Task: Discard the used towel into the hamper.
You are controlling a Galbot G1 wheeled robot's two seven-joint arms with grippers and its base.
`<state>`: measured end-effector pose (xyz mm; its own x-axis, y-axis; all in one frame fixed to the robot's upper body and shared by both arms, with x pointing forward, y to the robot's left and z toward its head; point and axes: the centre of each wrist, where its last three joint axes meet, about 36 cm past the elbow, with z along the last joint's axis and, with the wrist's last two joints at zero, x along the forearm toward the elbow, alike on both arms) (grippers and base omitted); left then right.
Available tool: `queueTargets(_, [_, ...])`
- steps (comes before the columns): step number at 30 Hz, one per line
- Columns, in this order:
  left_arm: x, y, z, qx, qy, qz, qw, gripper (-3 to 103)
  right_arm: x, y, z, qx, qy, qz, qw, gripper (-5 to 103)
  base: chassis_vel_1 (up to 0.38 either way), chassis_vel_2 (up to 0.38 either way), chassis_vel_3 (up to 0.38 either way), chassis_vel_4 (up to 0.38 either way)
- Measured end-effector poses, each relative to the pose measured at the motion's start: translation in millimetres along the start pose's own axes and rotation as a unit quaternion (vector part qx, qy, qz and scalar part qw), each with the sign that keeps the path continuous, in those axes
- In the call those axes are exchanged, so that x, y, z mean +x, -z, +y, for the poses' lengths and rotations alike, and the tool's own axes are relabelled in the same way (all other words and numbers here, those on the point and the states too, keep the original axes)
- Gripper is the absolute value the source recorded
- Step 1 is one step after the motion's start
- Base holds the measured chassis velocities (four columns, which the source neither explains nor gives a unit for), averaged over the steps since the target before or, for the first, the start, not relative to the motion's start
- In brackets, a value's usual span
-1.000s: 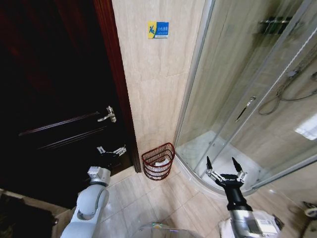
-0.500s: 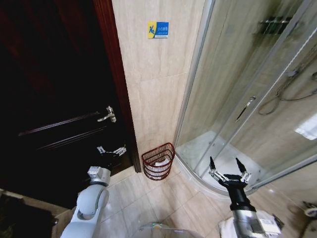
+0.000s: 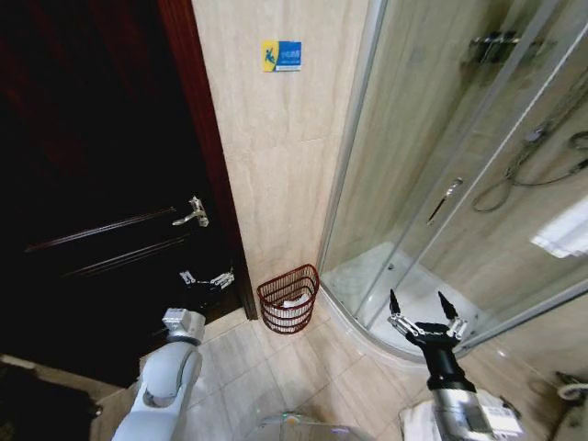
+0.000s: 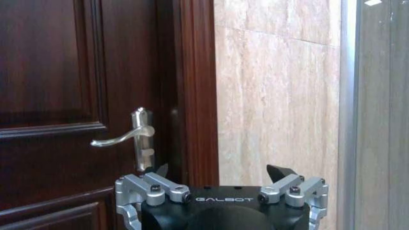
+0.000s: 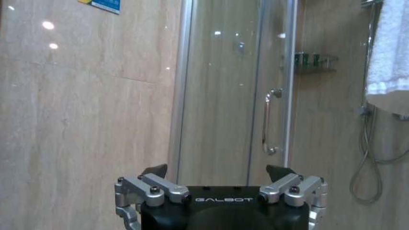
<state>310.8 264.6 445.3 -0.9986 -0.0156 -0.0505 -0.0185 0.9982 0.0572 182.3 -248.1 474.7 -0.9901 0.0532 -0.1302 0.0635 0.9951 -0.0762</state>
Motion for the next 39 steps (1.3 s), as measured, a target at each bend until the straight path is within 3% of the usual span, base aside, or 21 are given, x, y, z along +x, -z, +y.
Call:
queueTargets(25, [0.0,0.0,0.1,0.0,0.0,0.0,1.0,100,0.0,2.0,-1.5,0.004,0.002,-0.003,1.0,100,-0.045,-0.046,0.036,0.049])
queueTargets(39, [0.0,0.0,0.1,0.0,0.0,0.0,1.0,100,0.3,0.6,-1.4,0.006,0.001,-0.005,1.0,100,0.034,-0.143,-0.033,0.158])
